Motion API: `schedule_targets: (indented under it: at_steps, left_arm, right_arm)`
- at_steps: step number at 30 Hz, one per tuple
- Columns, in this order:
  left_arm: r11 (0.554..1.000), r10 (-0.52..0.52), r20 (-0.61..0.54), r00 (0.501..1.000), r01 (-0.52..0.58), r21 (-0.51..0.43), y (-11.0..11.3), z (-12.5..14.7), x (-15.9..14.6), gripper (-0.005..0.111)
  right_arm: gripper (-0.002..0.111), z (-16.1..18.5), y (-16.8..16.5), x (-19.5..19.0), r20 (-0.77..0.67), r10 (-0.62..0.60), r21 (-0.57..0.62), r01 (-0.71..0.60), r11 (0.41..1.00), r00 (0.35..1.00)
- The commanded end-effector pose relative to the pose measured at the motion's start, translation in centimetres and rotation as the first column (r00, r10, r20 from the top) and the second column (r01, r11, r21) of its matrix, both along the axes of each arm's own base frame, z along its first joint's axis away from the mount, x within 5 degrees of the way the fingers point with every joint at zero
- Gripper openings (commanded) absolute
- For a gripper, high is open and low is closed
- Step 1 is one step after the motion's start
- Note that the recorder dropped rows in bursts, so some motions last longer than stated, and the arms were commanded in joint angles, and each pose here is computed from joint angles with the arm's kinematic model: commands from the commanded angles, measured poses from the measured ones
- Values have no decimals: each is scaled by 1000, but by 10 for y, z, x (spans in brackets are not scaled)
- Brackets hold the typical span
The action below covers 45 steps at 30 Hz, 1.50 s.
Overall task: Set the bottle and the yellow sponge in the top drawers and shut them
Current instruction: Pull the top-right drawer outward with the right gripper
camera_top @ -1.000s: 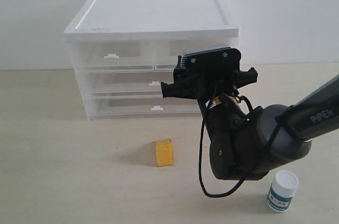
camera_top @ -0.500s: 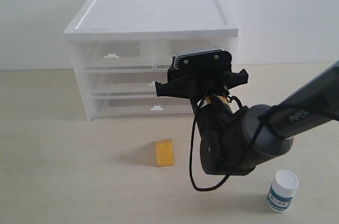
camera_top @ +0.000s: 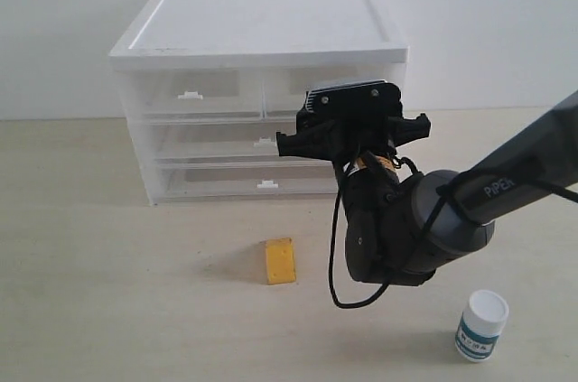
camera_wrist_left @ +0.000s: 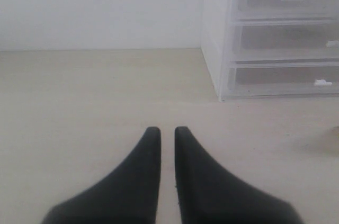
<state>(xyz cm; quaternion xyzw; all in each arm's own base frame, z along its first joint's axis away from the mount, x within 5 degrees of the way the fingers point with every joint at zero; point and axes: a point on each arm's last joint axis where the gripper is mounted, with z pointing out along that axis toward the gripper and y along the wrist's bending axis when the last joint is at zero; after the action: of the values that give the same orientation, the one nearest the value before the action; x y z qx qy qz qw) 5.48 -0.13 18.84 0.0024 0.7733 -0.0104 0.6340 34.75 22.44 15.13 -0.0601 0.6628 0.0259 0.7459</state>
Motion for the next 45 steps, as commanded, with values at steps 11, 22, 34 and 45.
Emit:
schedule_targets:
  at_steps: [11,22,34,45]
  left_arm:
    - [1000,2,6,1000,-2,2,0,0,0,10]
    - [1000,2,6,1000,-2,2,0,0,0,10]
    - [1000,2,6,1000,-2,2,0,0,0,10]
    - [1000,2,6,1000,-2,2,0,0,0,10]
  right_arm:
    - [16,5,-2,4,25,11,7,-11,1000,1000]
    - [0,5,13,-8,21,25,-42,-24,999,999]
    - [0,33,21,-47,9,8,-23,-8,1000,1000]
    - [0,28,16,-76,-55,6,-28,-7,1000,998]
